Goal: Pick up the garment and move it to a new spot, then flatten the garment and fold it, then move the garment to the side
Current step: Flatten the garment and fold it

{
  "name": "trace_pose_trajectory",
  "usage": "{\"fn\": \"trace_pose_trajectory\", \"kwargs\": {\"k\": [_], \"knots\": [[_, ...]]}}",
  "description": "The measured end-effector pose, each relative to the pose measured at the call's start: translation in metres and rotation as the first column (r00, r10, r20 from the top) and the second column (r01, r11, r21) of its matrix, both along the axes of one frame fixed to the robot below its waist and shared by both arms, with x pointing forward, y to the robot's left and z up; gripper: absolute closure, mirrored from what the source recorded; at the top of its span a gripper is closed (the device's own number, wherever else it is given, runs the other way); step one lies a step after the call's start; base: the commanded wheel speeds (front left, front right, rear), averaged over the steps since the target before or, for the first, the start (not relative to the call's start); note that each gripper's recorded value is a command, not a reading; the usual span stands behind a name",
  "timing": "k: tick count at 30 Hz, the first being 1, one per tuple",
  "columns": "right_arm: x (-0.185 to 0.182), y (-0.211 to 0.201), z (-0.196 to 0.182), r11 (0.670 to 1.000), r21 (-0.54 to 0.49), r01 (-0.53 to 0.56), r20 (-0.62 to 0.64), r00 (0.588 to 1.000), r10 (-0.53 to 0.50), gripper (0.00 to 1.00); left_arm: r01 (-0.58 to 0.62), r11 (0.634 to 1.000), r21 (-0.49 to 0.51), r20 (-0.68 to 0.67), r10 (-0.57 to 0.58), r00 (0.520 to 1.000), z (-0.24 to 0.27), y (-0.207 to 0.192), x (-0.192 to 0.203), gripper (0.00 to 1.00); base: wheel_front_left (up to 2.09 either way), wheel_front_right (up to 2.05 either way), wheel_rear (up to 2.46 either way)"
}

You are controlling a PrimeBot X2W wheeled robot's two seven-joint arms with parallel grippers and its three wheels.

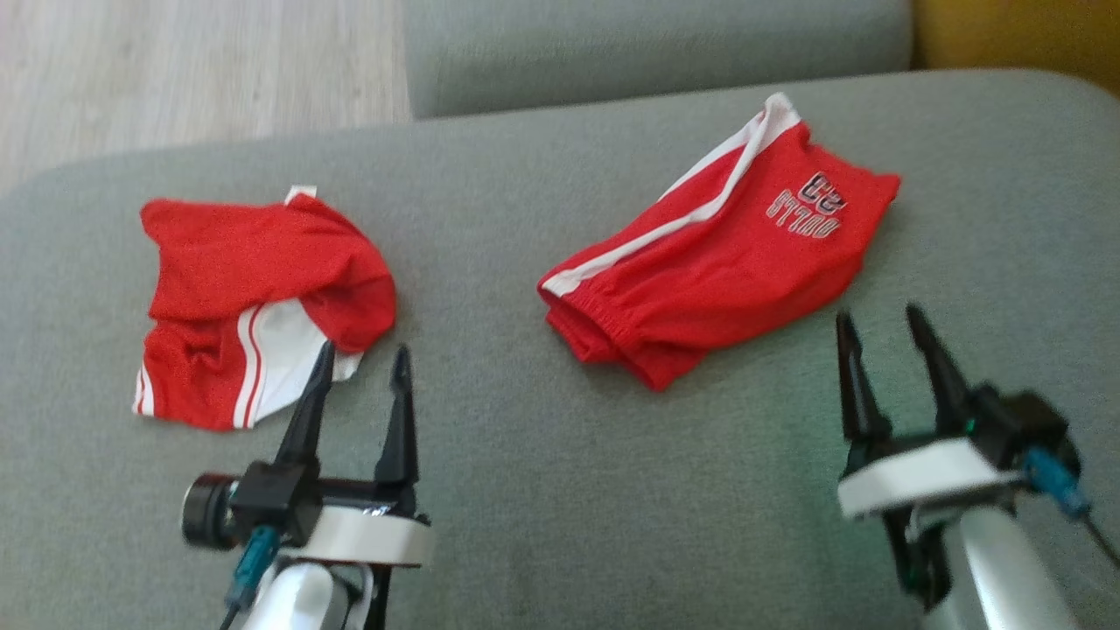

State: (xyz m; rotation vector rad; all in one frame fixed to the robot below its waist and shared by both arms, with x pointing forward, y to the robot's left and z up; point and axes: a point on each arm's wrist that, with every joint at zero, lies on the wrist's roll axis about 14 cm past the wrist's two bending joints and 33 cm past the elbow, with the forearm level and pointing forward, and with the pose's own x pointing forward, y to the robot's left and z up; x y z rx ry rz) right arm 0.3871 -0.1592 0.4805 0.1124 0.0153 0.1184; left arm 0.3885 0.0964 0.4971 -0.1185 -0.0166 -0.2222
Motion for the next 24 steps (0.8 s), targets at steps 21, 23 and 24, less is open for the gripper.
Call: {"fn": "trace_pose_trajectory", "kwargs": {"k": [21,23,24], "knots": [[0.156,-0.067,-0.083,0.976,-0.127,0.176,-0.468,0.857,-0.216,0.00,-0.003,1.000,-0.012,-0.074,0.002,0.997,-0.036,0.008,0.042,0.00,0.00,0.00,0.00],[0.157,-0.067,-0.094,0.975,-0.142,0.173,-0.504,0.835,-0.222,0.00,-0.005,1.000,-0.013,-0.085,0.004,0.996,-0.039,0.009,0.041,0.00,0.00,0.00,0.00],[0.156,-0.067,-0.099,0.974,-0.149,0.172,-0.519,0.824,-0.225,0.00,-0.008,1.000,-0.015,-0.088,0.006,0.996,-0.040,0.010,0.041,0.00,0.00,0.00,0.00]]}}
